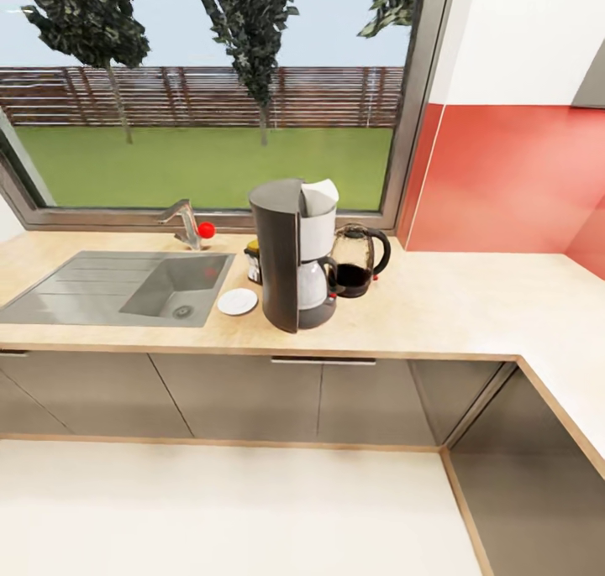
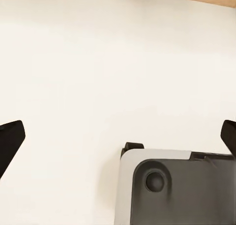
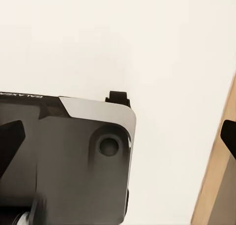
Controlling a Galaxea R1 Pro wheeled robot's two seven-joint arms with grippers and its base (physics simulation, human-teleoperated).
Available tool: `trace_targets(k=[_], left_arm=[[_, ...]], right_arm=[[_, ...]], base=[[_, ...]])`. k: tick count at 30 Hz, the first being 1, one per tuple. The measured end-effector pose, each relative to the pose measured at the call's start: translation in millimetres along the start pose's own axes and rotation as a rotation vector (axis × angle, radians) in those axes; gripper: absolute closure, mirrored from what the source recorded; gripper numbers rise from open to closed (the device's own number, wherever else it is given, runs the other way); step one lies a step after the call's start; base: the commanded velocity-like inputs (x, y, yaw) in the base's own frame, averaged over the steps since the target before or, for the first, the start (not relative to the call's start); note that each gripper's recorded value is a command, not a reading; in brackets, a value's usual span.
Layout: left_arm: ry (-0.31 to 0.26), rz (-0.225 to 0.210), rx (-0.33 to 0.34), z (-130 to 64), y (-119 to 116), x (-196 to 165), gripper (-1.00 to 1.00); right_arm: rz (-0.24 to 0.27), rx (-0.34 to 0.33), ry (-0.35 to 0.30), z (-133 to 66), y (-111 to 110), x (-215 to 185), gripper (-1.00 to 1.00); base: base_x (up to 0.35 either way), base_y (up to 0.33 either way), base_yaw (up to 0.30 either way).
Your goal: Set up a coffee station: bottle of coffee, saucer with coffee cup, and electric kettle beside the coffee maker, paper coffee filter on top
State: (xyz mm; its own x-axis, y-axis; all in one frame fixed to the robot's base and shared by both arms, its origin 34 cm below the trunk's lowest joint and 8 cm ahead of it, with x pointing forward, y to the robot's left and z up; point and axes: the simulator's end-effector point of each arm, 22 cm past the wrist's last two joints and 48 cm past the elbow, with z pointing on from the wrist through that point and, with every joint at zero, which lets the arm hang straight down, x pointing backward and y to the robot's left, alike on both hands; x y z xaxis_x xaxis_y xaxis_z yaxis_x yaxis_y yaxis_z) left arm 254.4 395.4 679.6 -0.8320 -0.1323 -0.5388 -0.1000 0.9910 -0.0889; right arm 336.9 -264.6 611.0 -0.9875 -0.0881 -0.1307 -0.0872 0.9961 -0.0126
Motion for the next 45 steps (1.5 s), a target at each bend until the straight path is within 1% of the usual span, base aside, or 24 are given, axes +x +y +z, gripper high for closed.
trace_targets(k=[45], left_arm=[[-0.067, 0.001, 0.009, 2.9, -3.3, -23.3, -1.0]], right_arm=[[0.0, 0.007, -0.068, -12.7, -2.6, -27.8, -1.0]], base=[[0.0, 0.0, 0.076]])
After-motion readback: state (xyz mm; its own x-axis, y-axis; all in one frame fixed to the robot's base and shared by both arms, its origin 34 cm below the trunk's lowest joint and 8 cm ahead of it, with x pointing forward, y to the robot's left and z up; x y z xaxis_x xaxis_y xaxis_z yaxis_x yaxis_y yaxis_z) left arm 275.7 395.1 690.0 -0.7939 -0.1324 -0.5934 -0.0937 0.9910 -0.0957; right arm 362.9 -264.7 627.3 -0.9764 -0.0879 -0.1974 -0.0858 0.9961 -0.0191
